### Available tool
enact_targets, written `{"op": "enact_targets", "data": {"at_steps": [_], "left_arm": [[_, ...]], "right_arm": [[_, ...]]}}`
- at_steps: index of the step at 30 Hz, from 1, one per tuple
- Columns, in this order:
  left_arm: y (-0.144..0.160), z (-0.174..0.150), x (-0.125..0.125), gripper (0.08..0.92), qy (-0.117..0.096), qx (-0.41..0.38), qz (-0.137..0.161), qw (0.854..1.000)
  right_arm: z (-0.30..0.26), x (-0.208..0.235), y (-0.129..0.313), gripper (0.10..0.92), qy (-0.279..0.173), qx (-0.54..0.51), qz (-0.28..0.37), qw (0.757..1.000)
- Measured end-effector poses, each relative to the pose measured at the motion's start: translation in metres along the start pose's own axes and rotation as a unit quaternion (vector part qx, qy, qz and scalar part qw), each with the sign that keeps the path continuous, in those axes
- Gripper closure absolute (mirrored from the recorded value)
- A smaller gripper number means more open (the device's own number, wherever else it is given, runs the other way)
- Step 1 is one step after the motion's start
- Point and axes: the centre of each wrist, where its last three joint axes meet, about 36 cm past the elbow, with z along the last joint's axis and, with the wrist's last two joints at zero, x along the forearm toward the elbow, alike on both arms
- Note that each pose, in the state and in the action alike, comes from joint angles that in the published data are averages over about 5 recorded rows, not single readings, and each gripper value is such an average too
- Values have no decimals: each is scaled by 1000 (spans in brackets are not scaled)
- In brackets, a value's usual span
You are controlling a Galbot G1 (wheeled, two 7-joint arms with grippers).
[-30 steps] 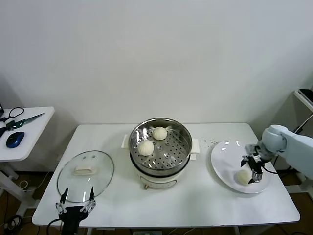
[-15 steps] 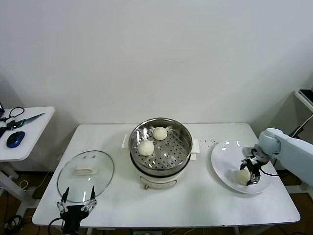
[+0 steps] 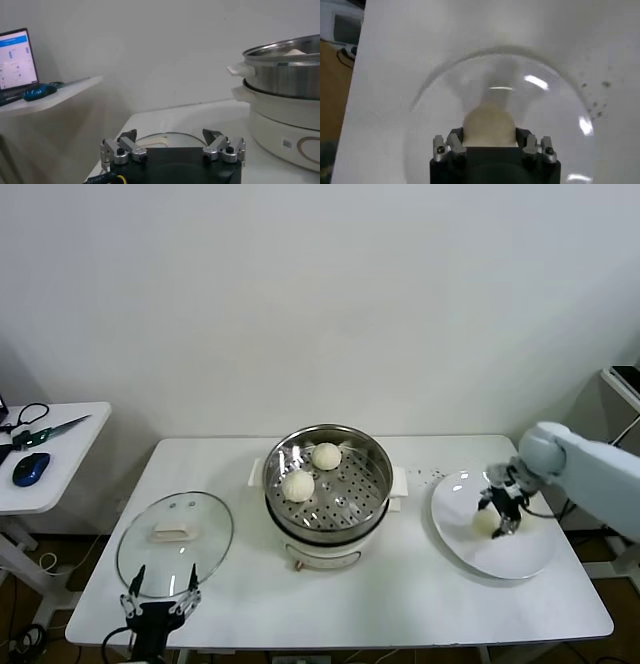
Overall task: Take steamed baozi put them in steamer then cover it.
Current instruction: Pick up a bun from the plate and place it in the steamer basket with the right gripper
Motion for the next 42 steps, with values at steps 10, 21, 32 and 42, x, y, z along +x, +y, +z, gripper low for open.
{"op": "enact_targets", "data": {"at_steps": [10,21,32,42], "left_arm": [[-3,-1,0,177,1,0,5,1000],[-6,2,5,177,8,-2,13,1000],[0,6,6,177,14,1,6,1000],[2,12,4,177,19,4,2,1000]], "right_arm": [[-94,129,-71,343,43,237,54,969],[-239,163,-95,343,87,465,51,880],[-349,111,-90,335,74,585,10,808],[-388,60,-74,334,42,626,-28,778]]}}
